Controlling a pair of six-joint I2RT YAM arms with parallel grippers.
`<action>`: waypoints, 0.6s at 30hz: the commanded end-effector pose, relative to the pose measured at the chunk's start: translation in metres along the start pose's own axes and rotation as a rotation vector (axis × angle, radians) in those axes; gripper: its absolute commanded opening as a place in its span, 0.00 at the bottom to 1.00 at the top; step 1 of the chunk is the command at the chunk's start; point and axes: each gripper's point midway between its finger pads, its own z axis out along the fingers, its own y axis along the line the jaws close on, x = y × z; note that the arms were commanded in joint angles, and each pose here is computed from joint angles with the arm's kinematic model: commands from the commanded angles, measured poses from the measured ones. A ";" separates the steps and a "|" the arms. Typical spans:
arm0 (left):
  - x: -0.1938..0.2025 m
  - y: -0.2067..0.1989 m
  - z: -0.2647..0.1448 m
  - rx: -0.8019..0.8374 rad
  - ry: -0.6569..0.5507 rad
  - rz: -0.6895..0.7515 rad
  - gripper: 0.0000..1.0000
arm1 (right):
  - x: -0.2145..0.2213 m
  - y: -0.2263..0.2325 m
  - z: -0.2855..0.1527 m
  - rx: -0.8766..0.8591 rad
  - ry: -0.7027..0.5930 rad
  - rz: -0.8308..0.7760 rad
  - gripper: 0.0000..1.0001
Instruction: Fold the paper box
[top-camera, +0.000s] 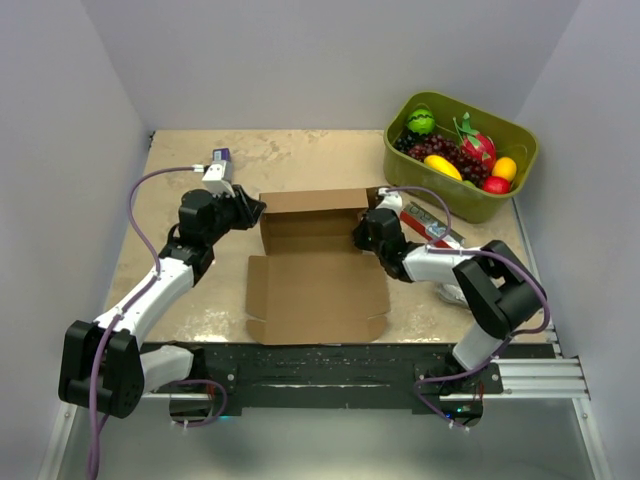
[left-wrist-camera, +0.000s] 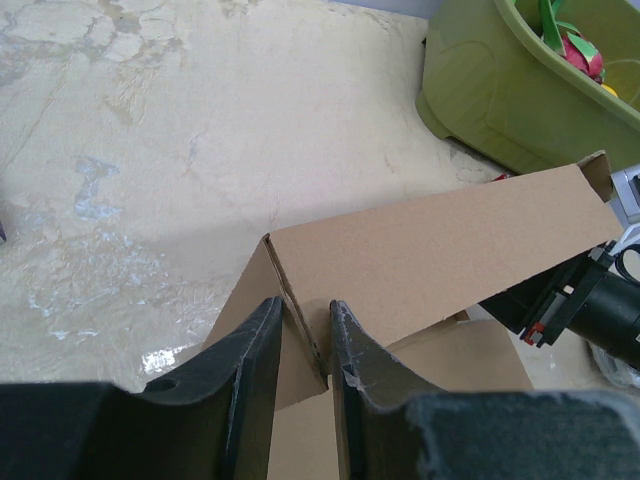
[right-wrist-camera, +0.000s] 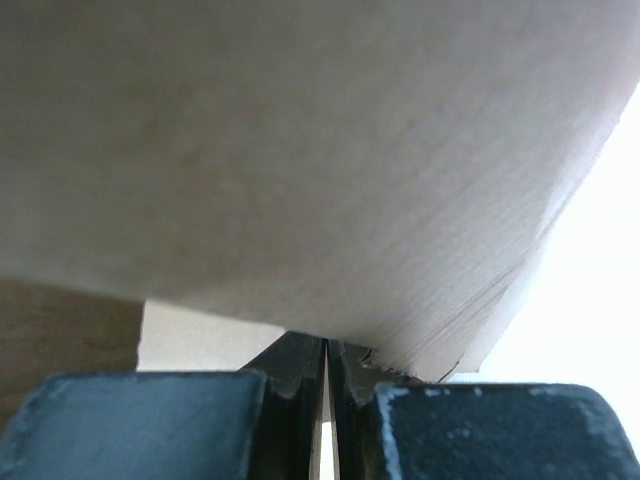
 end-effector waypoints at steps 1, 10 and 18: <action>0.085 0.024 -0.015 -0.083 0.303 -0.012 0.30 | 0.062 -0.050 -0.019 0.173 0.195 -0.056 0.06; 0.085 0.024 -0.015 -0.086 0.303 -0.008 0.30 | -0.007 0.002 -0.052 0.027 0.099 -0.057 0.35; 0.082 0.025 -0.016 -0.093 0.294 0.000 0.30 | -0.086 0.037 -0.127 -0.081 0.019 -0.148 0.73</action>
